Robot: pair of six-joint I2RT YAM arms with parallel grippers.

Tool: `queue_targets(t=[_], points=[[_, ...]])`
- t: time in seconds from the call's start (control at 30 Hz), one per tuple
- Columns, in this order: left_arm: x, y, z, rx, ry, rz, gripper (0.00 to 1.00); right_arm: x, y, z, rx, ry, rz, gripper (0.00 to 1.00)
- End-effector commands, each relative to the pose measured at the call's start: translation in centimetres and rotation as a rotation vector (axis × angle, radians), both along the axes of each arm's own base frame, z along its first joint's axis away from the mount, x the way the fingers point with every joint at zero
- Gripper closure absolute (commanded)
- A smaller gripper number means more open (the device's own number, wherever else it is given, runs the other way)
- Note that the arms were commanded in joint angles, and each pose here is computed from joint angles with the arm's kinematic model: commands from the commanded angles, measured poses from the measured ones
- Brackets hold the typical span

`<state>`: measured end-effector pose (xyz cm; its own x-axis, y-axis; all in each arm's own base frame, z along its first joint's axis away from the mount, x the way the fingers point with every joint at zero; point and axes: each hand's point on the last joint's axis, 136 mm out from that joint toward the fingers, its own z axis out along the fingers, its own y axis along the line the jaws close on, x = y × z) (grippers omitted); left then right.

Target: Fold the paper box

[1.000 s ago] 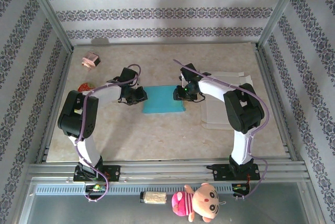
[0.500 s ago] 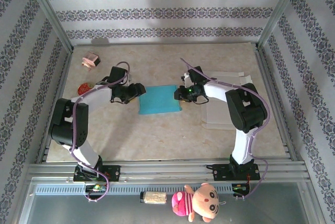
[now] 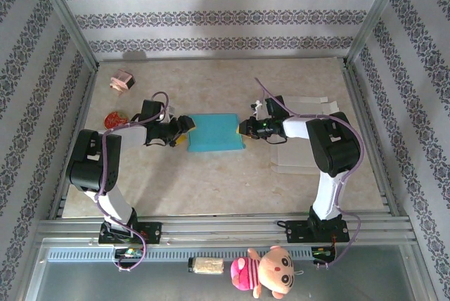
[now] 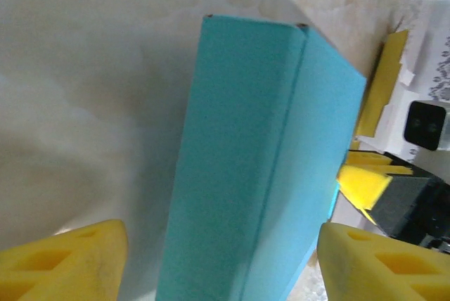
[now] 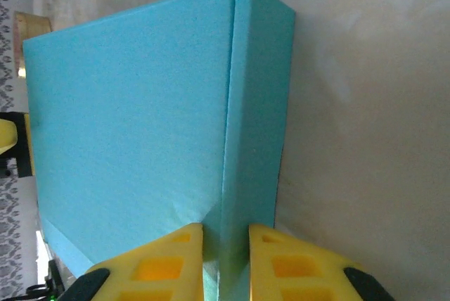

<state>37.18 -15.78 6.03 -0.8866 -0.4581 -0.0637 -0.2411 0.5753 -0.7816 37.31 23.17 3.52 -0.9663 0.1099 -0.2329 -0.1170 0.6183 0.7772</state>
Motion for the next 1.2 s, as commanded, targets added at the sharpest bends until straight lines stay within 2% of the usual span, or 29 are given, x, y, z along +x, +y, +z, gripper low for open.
queue_targets(t=[0.0, 0.27, 0.4, 0.57, 0.77, 0.9, 1.0, 1.1, 1.17], points=[[0.8, -0.1, 0.6, -0.075, -0.039, 0.022, 0.28, -1.1, -1.5, -3.6, -0.011, 0.114, -0.065, 0.83], [1.6, -1.4, 0.3, -0.215, -0.059, 0.049, 0.28, -0.9, -1.7, -4.2, -0.004, 0.128, -0.080, 0.84], [2.2, -2.6, 0.6, -0.319, -0.106, 0.085, 0.31, -0.6, -1.8, -3.7, -0.011, 0.115, -0.085, 0.84], [2.9, -3.8, 1.3, -0.428, -0.129, 0.116, 0.46, -0.6, -1.7, -3.3, -0.011, 0.110, -0.083, 0.83], [3.1, -4.5, 3.0, -0.428, -0.159, 0.121, 0.58, -0.4, -1.4, -1.9, -0.003, 0.087, -0.085, 0.80], [3.2, -4.4, 4.6, -0.417, -0.160, 0.130, 0.62, -0.5, -1.0, 1.4, 0.001, 0.039, -0.079, 0.68], [2.8, -4.2, 5.4, -0.392, -0.109, 0.140, 0.64, -1.0, -0.7, 6.0, -0.031, -0.061, -0.084, 0.53], [2.2, -3.8, 6.1, -0.313, -0.084, 0.134, 0.65, -1.4, -1.6, 10.8, -0.132, -0.256, -0.147, 0.38], [1.9, -3.2, 6.9, -0.251, -0.080, 0.143, 0.68, -2.3, -1.5, 14.4, -0.251, -0.472, -0.134, 0.29]])
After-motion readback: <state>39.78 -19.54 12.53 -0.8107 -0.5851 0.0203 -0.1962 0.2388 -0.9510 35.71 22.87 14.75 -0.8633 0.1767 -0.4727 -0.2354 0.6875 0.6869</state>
